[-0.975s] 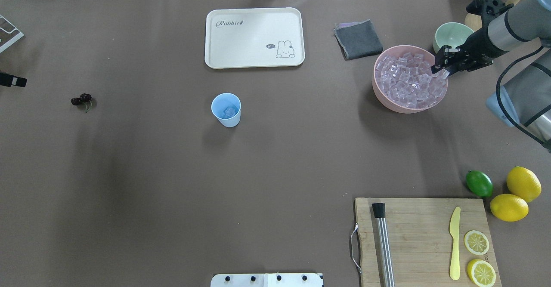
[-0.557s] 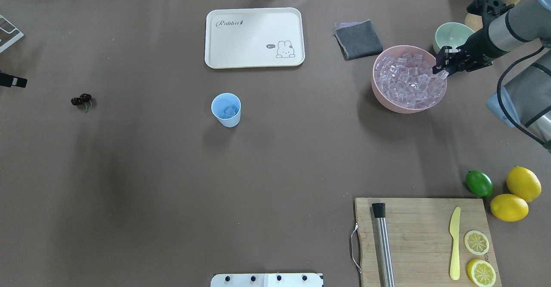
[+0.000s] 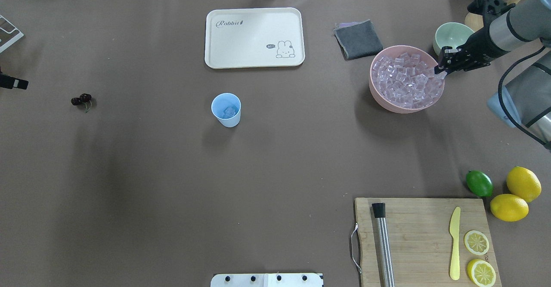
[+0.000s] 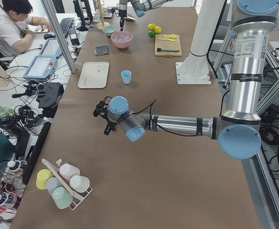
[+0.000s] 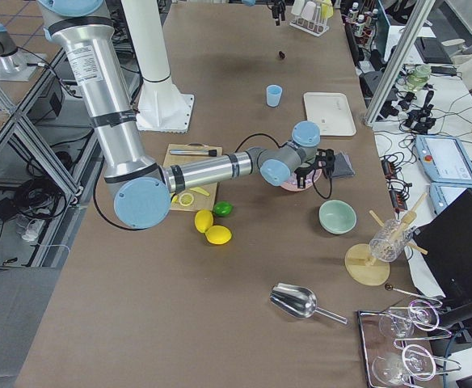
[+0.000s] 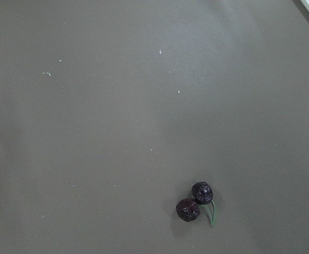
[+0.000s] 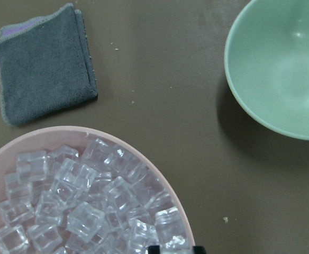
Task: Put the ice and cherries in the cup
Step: 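Grasp a third ice cube from the pink bowl with the right gripper, then carry the ice cube with the right gripper over the light-blue cup, then release ice into cup with right gripper while left gripper reaches cherries, then grasp the cherries by the stem with the left gripper and lift, then carry the cherries with the left gripper over the light-blue cup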
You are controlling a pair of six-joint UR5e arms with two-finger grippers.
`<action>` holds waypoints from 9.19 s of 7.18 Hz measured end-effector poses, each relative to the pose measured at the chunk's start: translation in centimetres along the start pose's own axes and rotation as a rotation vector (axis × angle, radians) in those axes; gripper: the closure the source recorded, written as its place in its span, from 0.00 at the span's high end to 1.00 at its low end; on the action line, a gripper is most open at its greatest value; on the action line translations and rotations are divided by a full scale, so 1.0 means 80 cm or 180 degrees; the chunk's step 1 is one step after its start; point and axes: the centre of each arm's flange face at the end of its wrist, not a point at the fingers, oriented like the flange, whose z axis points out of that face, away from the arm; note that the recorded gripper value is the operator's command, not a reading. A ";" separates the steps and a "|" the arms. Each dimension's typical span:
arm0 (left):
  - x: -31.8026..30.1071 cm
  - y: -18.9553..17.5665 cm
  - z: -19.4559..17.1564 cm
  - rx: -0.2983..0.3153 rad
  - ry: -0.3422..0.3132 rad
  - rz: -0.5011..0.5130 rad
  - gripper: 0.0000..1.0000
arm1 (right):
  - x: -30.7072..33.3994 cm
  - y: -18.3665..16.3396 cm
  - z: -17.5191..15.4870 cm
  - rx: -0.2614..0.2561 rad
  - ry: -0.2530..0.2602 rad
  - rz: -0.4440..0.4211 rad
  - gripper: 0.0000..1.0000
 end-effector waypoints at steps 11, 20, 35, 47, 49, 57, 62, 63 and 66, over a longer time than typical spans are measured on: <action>0.006 -0.014 0.013 -0.0023 0.0015 0.0022 0.98 | -0.530 0.096 -0.050 0.0148 0.0361 0.0518 0.00; -0.005 -0.017 0.029 -0.0077 0.0006 -0.0007 0.98 | -0.717 0.161 0.076 0.0422 0.0605 0.0342 0.03; 0.077 -0.034 0.124 -0.0119 -0.0130 -0.0227 0.98 | -0.603 0.067 0.015 0.0315 0.0226 0.0231 0.99; 0.077 -0.020 0.202 -0.0312 -0.0373 -0.0387 0.01 | 0.235 0.022 -0.256 -0.0081 0.0143 -0.1103 0.99; 0.083 -0.020 0.203 -0.0307 -0.0358 -0.0400 0.00 | 0.236 0.024 -0.255 -0.0084 0.0143 -0.1100 0.99; 0.392 -0.222 0.071 -0.0224 -0.0087 -0.0610 0.00 | 0.246 0.031 -0.250 -0.0115 0.0145 -0.1045 0.99; 0.570 -0.227 0.114 -0.0294 0.0134 -0.0703 0.00 | 0.281 0.052 -0.252 -0.0134 0.0166 -0.0908 0.99; 0.577 -0.221 0.122 -0.0302 0.0120 -0.0680 0.00 | 0.286 0.053 -0.257 -0.0116 0.0171 -0.0886 0.99; 0.590 -0.209 0.138 -0.0297 0.0073 -0.0648 0.00 | 0.280 0.044 -0.266 -0.0103 0.0204 -0.0825 0.99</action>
